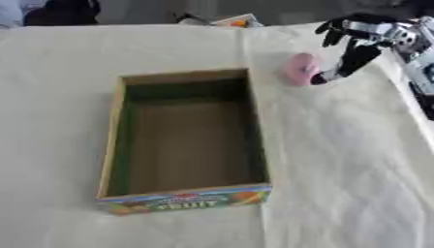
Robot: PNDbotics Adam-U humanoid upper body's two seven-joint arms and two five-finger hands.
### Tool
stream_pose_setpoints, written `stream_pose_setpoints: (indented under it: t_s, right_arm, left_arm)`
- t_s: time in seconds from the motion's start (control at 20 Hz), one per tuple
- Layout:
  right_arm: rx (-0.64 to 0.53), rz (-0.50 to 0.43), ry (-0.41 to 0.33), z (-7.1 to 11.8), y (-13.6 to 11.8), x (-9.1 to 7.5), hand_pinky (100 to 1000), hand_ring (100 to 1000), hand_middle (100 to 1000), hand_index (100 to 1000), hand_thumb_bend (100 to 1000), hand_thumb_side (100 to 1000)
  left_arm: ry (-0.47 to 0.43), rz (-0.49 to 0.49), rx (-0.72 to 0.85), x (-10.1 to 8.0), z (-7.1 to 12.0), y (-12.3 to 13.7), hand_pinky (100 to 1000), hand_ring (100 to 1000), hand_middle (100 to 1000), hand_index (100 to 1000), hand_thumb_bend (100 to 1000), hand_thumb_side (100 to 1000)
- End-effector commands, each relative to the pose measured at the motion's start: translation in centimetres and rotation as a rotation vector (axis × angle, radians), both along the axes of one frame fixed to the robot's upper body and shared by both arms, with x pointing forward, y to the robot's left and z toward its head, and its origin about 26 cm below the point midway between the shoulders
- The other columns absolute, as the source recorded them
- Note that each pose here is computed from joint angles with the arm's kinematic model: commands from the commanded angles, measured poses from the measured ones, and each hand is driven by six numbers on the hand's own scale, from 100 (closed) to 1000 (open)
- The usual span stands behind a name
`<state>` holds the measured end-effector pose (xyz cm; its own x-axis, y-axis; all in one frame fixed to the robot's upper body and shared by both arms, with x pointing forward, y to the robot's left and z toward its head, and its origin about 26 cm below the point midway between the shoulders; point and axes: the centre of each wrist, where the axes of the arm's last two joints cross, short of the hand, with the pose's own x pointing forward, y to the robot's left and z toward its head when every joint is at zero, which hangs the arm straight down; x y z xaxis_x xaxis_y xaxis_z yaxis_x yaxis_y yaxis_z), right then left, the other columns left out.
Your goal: Pick up objects on the table and place them in the box.
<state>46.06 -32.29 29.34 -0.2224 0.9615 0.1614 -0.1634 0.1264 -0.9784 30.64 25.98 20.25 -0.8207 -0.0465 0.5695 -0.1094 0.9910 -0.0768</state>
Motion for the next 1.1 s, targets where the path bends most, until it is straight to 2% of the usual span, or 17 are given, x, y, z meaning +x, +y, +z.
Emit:
stream_pose_setpoints:
  t_s: [0.05,0.25,0.35,0.55,0.6,0.85,1.1]
  right_arm:
    - [-0.003,-0.035,-0.036,1.1,-0.6,-0.1,638,830,729,947,628,355]
    - [0.006,-0.061,-0.038,0.5,-0.9,0.1,635,826,722,937,584,375]
    - [0.001,-0.071,-0.039,0.3,-1.0,0.1,633,823,712,920,519,404]
    - [-0.004,-0.085,-0.049,0.0,-1.1,0.2,630,816,695,888,454,437]
    - [-0.002,-0.085,-0.052,-0.1,-1.1,0.2,627,812,681,867,410,447]
    - [0.003,-0.073,-0.043,-0.4,-0.9,0.2,622,801,645,806,319,440]
    - [0.001,-0.055,-0.038,-0.6,-0.8,0.2,616,791,638,716,156,420]
  left_arm:
    - [-0.035,-0.011,0.014,-0.2,0.9,-0.1,500,572,562,651,100,927]
    - [-0.037,-0.016,0.016,-0.2,1.0,-0.2,500,572,562,650,100,928]
    - [-0.037,-0.018,0.017,-0.2,1.0,-0.3,500,573,562,649,100,928]
    - [-0.037,-0.019,0.020,-0.2,1.1,-0.3,500,573,561,648,100,928]
    - [-0.036,-0.020,0.020,-0.2,1.1,-0.3,500,573,561,648,100,928]
    - [-0.035,-0.020,0.022,-0.2,1.0,-0.3,500,573,561,646,100,921]
    - [-0.036,-0.019,0.023,-0.2,1.0,-0.3,501,574,561,645,100,921]
